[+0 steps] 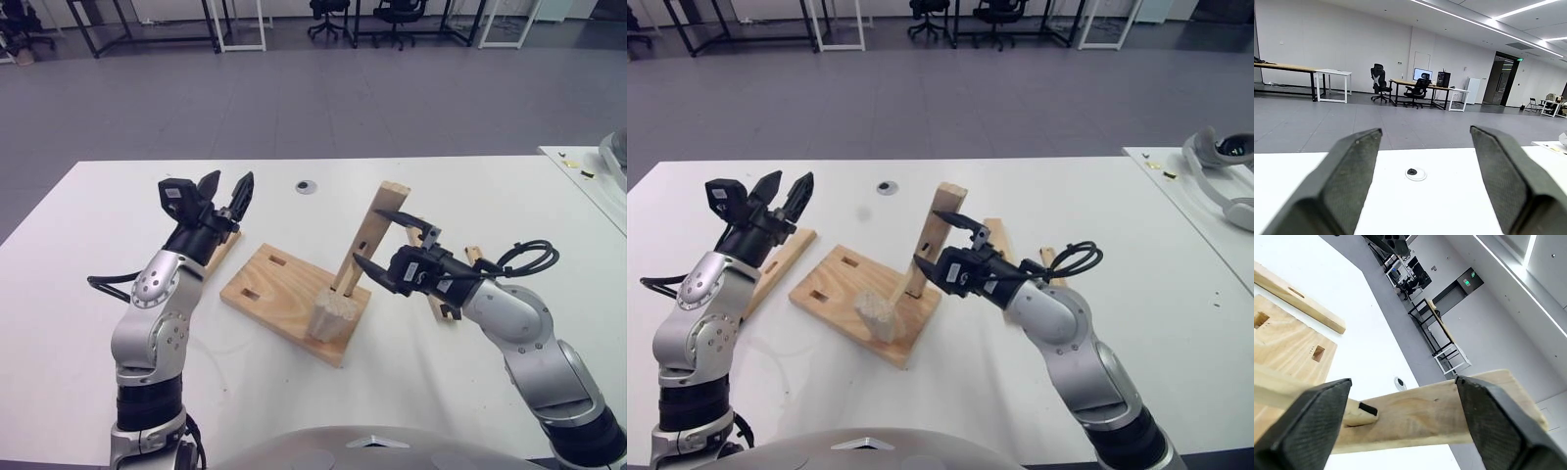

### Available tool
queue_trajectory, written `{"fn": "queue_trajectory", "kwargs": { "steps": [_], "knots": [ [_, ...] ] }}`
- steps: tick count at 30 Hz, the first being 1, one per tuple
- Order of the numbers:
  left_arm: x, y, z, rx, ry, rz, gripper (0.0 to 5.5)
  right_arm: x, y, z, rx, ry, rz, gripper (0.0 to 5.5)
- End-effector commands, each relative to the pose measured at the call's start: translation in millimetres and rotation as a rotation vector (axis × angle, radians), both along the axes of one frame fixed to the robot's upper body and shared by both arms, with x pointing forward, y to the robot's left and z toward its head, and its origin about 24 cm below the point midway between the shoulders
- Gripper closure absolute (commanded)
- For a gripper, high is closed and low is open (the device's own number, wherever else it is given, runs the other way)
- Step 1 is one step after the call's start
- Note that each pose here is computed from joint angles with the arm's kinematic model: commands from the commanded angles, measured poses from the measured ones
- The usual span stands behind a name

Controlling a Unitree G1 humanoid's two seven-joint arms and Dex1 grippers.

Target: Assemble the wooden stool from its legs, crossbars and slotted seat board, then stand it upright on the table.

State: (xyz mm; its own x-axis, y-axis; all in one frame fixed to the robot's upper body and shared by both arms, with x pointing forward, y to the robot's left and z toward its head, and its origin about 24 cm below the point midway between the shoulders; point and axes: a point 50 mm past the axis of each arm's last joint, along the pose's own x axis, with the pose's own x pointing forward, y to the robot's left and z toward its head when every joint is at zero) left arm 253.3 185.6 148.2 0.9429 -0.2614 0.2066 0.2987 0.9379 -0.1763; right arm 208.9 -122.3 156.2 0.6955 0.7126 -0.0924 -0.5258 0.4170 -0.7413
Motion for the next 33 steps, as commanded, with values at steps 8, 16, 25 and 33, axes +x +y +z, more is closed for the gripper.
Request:
{"fn": "queue_trajectory", "kwargs": {
  "steps": [8, 16, 25, 33],
  "knots": [
    [2, -4, 1, -0.005, -0.006, -0.013, 2.16, -2, -3, -41, -0.315, -0.066, 0.152, 1.55],
    [7, -6, 3, 0.005, -0.007, -0.048, 2.16, 8, -5, -38, -0.236, -0.063, 0.042, 1.55],
    [9, -5, -1, 0.010, -0.003, -0.034, 2.16, 34, 4, 90, 0.591, 0.014, 0.191, 1.55],
    [4, -4, -5, 0.003, 0.010, -0.020, 2.16, -27, 0, 64, 0.689, 1.108, 0.653, 1.55]
  ]
}}
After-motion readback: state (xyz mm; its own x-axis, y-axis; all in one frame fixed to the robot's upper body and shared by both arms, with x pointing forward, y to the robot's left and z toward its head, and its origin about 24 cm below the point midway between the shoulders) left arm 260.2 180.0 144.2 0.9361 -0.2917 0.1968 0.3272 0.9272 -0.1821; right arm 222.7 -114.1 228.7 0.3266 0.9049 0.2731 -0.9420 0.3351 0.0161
